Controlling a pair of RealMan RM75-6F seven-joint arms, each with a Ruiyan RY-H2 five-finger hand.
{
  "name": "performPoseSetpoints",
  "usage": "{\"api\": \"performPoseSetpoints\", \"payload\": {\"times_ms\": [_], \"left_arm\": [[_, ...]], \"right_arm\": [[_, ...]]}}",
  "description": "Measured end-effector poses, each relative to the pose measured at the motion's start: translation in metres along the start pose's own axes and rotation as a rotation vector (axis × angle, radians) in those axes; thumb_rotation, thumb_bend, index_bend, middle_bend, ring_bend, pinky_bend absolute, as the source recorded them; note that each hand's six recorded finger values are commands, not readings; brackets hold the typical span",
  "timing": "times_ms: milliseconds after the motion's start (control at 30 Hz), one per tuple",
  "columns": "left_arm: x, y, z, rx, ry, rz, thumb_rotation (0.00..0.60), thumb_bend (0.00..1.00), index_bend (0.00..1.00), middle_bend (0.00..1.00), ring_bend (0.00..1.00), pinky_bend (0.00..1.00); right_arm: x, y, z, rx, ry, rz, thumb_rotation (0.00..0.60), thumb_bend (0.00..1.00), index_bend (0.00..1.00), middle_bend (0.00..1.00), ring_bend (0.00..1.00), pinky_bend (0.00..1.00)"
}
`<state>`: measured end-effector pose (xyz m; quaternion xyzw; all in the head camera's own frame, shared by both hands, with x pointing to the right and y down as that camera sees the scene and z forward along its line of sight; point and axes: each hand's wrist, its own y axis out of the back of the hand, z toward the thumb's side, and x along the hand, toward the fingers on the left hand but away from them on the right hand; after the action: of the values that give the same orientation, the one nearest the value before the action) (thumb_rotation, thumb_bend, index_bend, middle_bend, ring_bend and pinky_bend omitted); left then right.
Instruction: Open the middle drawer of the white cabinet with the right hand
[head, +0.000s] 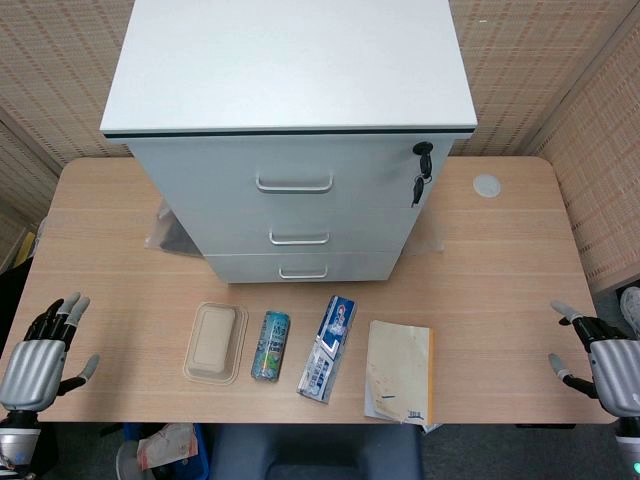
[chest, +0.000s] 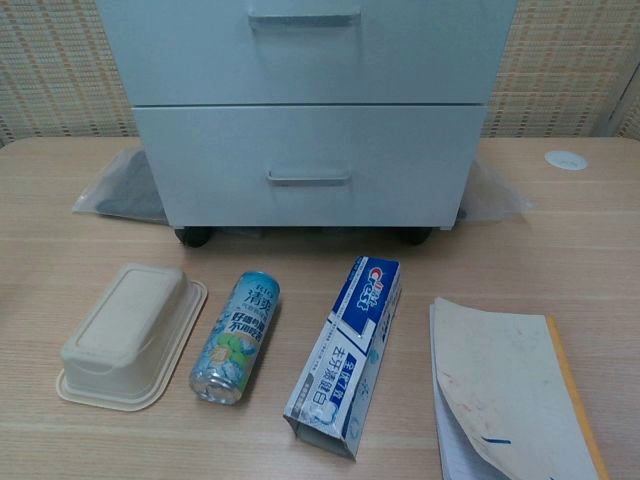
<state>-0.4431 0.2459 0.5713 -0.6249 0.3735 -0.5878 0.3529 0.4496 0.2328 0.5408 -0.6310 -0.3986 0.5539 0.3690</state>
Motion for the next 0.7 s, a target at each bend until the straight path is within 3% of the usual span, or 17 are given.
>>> {"api": "performPoseSetpoints", "payload": {"times_ms": [333, 500, 700], "left_arm": [[-0.002, -0.001, -0.002, 0.005, 0.008, -0.003, 0.6, 0.32, 0.02, 0.02, 0.0, 0.14], [-0.002, 0.002, -0.004, 0.005, 0.014, 0.004, 0.6, 0.31, 0.02, 0.02, 0.0, 0.14], [-0.001, 0.005, -0.004, 0.008, 0.007, 0.009, 0.6, 0.32, 0.02, 0.02, 0.0, 0.14]], "right_arm": [[-0.004, 0.0, 0.004, 0.003, 0.025, 0.014, 0.6, 0.26, 0.16, 0.35, 0.31, 0.46], [-0.009, 0.003, 0.01, 0.013, 0.046, 0.007, 0.6, 0.26, 0.16, 0.4, 0.32, 0.46], [-0.027, 0.011, 0.037, 0.041, 0.144, -0.006, 0.6, 0.26, 0.16, 0.54, 0.51, 0.5]]}}
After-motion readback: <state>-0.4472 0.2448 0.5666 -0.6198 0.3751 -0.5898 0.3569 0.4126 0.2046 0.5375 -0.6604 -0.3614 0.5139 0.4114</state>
